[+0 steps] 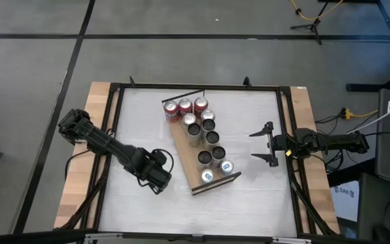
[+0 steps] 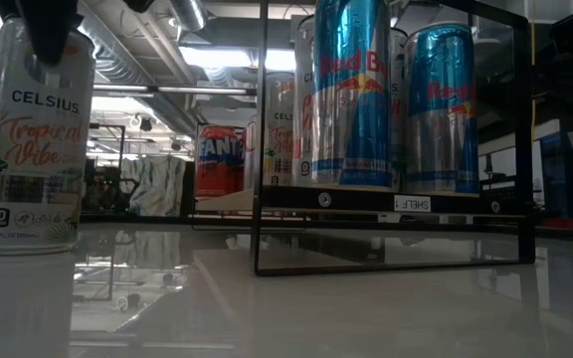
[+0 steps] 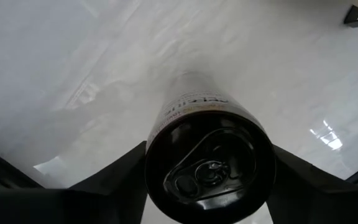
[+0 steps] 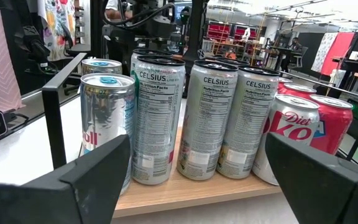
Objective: Place canned beverage on shelf
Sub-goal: Align the yellow soda can with the other yellow soda can
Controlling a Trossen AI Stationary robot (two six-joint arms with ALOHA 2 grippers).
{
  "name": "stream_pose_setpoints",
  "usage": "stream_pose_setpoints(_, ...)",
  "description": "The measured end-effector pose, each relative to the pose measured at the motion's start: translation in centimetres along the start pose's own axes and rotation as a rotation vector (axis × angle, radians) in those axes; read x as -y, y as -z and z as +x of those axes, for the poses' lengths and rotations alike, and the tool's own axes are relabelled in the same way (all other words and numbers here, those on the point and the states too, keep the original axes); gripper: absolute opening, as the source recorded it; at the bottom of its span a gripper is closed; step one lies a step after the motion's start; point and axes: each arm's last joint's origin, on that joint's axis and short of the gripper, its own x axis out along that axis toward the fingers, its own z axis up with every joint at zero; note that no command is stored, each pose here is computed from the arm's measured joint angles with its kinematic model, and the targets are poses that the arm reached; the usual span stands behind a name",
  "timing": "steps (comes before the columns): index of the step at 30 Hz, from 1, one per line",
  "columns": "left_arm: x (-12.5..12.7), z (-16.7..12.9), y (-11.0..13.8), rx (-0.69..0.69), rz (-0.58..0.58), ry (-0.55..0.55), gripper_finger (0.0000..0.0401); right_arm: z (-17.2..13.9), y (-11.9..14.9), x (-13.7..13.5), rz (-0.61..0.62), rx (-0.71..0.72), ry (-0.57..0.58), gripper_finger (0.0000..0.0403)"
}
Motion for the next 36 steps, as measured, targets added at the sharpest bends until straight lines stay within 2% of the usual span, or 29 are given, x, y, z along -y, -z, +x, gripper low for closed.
stream_pose_setpoints(13,-0.1,-1.7,-2.3,0.007,0.096,0.058,0.0234,0.0,0.0,0.0,0.0,0.0,0.0,0.0367)
stream_pose_setpoints(27,-2.4,-6.2,-7.9,0.095,0.22,0.129,0.0234,0.0,0.0,0.0,0.0,0.0,0.0,0.0367)
stream_pose_setpoints(36,-4.3,-6.7,-11.2,0.147,0.229,0.144,0.0234,0.0,0.0,0.0,0.0,0.0,0.0,0.0367)
